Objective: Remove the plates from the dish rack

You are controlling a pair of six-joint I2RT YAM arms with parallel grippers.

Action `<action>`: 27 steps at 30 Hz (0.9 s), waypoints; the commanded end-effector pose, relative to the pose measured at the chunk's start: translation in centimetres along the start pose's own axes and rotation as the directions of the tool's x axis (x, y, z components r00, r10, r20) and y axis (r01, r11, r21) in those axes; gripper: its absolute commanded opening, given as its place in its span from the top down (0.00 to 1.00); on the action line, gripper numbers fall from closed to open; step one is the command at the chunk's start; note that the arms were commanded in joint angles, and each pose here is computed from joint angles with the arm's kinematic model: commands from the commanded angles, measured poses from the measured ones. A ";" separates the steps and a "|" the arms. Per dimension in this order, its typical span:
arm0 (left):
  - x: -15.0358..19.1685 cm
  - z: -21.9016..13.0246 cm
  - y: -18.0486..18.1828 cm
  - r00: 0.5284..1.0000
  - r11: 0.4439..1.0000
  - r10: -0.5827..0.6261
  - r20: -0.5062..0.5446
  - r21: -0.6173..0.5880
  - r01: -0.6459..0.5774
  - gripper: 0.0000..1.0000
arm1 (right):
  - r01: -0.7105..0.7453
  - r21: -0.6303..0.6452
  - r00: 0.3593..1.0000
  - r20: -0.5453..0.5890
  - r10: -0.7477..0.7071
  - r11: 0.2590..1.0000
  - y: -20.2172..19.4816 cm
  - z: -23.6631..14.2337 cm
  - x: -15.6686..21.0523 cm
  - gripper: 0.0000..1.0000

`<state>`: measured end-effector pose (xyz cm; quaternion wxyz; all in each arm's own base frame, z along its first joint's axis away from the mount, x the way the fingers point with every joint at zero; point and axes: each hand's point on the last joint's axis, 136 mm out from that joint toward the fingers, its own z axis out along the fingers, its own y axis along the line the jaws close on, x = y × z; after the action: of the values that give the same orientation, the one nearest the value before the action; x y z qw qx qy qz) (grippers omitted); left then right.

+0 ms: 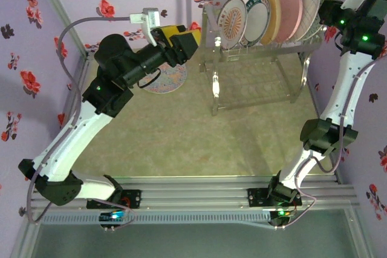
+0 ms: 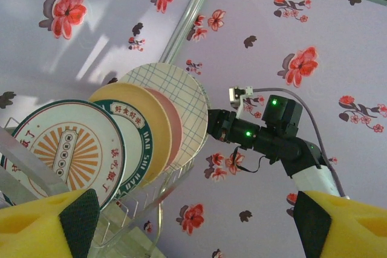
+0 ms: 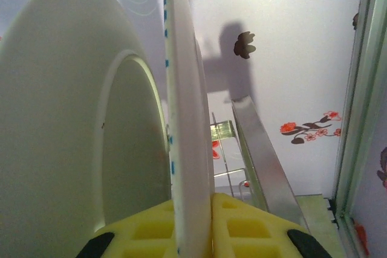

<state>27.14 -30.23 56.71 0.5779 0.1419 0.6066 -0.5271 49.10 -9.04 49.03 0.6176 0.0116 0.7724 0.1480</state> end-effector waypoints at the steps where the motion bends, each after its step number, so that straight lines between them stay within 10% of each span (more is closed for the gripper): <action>1: -1.2 -0.4 -1.6 0.999 0.998 0.035 0.032 0.044 -0.036 0.14 | 0.017 -0.079 1.000 -0.002 -0.017 0.997 2.5 0.4 -0.2 0.96; 27: -0.2 -0.2 -1.3 1.000 0.999 -0.011 0.024 0.049 0.010 0.14 | 0.178 0.214 0.938 0.258 -0.232 0.960 5.2 -8.3 -8.1 1.00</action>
<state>27.14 -30.57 56.34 0.5742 0.1415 0.6069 -0.5310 44.66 -8.16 54.17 0.6663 0.0263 0.7446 0.0309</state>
